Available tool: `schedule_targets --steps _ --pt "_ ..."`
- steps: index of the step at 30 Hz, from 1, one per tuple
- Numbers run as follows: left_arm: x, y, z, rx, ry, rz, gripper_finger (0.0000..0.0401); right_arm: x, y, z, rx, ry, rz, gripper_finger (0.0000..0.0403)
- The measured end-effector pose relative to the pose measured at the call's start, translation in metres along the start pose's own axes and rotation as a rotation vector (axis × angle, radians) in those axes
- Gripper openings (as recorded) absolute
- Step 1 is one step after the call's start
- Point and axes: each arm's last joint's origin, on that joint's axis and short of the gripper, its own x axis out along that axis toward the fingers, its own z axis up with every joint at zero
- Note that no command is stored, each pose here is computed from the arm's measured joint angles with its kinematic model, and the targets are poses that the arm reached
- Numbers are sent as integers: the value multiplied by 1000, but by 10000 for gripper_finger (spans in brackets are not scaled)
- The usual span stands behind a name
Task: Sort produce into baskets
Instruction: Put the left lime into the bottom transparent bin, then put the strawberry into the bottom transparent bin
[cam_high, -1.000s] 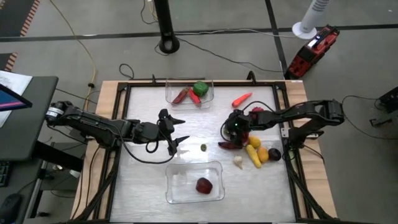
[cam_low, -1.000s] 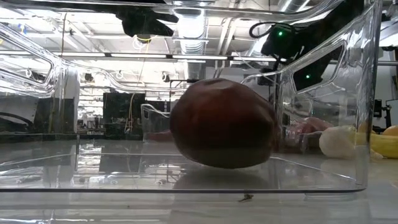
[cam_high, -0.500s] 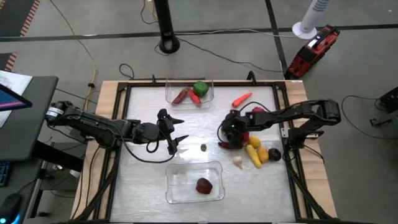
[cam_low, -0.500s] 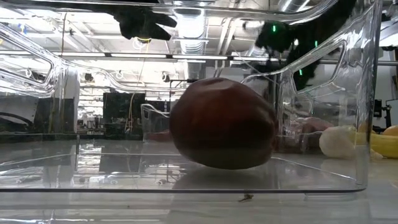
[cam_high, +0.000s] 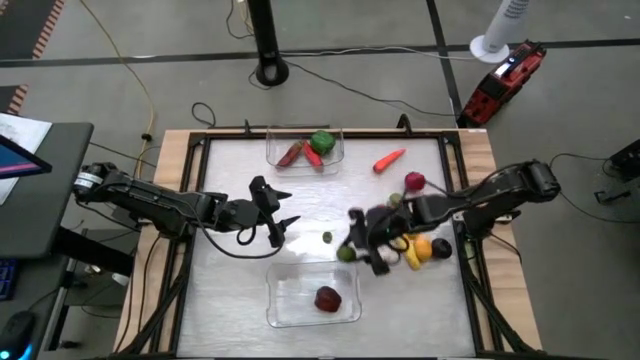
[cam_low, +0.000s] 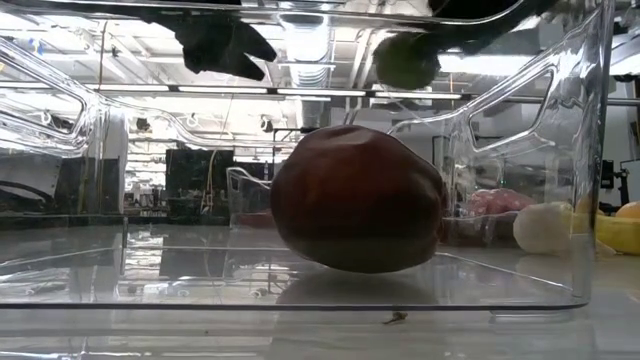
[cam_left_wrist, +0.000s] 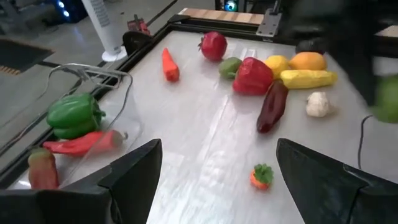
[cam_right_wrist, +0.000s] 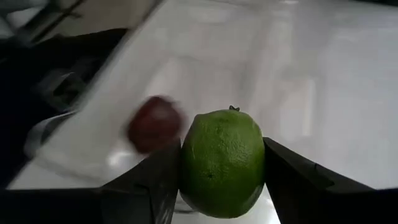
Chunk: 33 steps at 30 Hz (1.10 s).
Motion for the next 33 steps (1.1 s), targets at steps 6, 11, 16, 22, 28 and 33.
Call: schedule_targets --steps 6,11,16,22,28,33 --pt "0 1 -1 1 2 19 304 27 13 -6 -61 38 65 245" --pt "0 1 -1 -7 3 19 304 32 7 6 -28 109 111 280" --pt "0 1 -1 -7 4 18 304 16 1 22 -16 151 78 306" --pt "0 1 -1 -12 6 17 304 -8 -11 13 -22 258 -101 309" --pt "0 1 -1 -20 7 12 304 -8 -27 -16 -14 262 -186 309" --pt "0 1 -1 -19 6 12 304 2 -56 -49 20 190 -227 309"
